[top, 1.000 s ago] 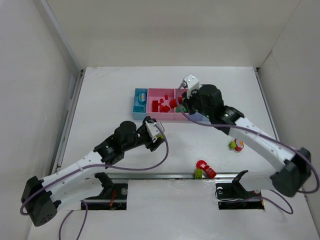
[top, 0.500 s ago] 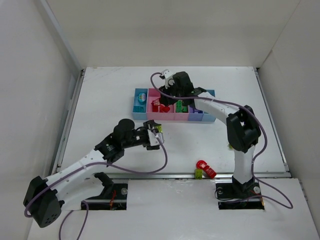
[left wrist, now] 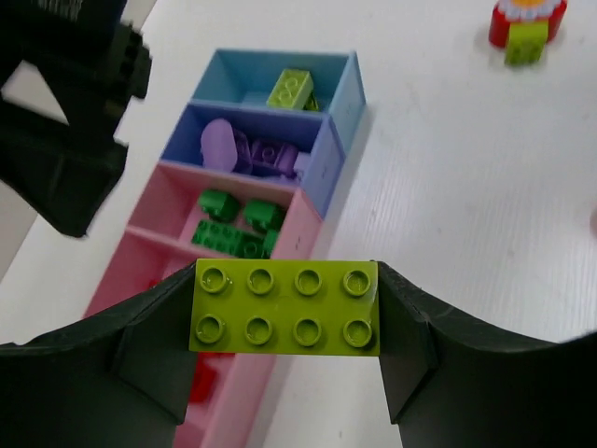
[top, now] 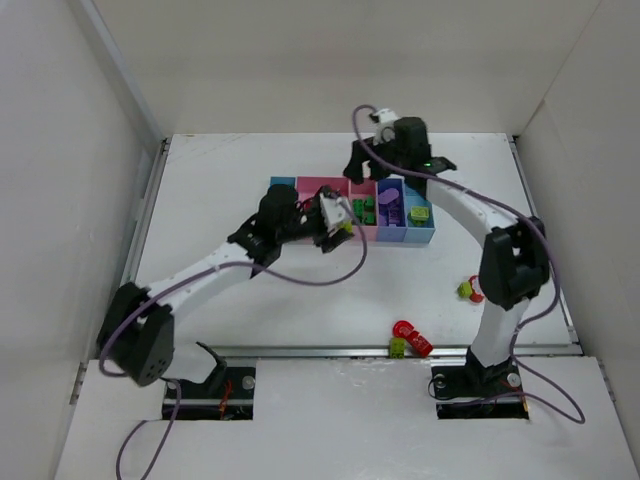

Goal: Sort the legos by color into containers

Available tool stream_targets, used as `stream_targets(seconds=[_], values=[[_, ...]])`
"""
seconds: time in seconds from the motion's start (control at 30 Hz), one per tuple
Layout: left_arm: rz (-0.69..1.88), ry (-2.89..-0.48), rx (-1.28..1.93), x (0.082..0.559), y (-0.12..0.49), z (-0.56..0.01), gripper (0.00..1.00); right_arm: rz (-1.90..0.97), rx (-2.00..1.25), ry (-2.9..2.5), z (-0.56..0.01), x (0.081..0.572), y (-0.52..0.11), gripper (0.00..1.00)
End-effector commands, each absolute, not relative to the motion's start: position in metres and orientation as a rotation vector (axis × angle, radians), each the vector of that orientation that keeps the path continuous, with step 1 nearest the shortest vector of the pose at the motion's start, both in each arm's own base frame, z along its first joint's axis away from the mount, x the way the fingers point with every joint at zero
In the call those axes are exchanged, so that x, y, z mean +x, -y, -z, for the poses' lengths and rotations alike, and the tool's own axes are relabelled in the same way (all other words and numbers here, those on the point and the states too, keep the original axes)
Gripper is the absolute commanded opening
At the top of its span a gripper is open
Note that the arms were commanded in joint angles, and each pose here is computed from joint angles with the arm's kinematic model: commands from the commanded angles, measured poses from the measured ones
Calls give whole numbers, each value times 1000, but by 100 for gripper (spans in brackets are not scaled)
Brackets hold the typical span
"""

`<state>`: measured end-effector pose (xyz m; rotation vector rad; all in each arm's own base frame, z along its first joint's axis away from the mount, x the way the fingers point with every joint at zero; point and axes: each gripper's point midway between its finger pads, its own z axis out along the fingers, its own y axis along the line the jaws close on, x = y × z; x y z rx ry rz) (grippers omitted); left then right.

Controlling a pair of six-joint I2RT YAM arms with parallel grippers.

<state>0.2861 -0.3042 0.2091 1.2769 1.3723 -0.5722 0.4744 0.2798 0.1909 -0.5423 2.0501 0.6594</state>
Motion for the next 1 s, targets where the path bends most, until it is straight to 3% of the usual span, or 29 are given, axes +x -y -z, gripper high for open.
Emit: stream_targets(seconds=[0.0, 0.03, 0.2, 0.33, 0.43, 0.57, 0.67, 0.87, 0.97], values=[[763, -1307, 1159, 317, 350, -267, 0, -592, -203, -1903, -282, 488, -207, 88], [842, -1293, 1168, 320, 360, -272, 0, -568, -144, -1898, -287, 488, -190, 100], [1399, -1303, 1158, 335, 409, -291, 0, -350, 115, -1873, -293, 472, -93, 100], [1612, -1305, 1219, 370, 448, -254, 0, -291, 178, -1906, -286, 451, -65, 100], [1529, -1215, 1208, 390, 470, -266, 0, -260, 170, -1965, -275, 441, -61, 100], [1419, -1266, 1089, 428, 489, -247, 0, -229, 181, -1964, -277, 430, -52, 100], [1323, -1311, 1001, 448, 494, -234, 12, -207, 167, -1962, -277, 427, -49, 100], [1129, -1248, 1024, 454, 516, -219, 13, -178, 158, -2015, -265, 420, -46, 100], [1064, -1261, 1023, 460, 518, -202, 20, -161, 155, -2028, -267, 415, -44, 100]])
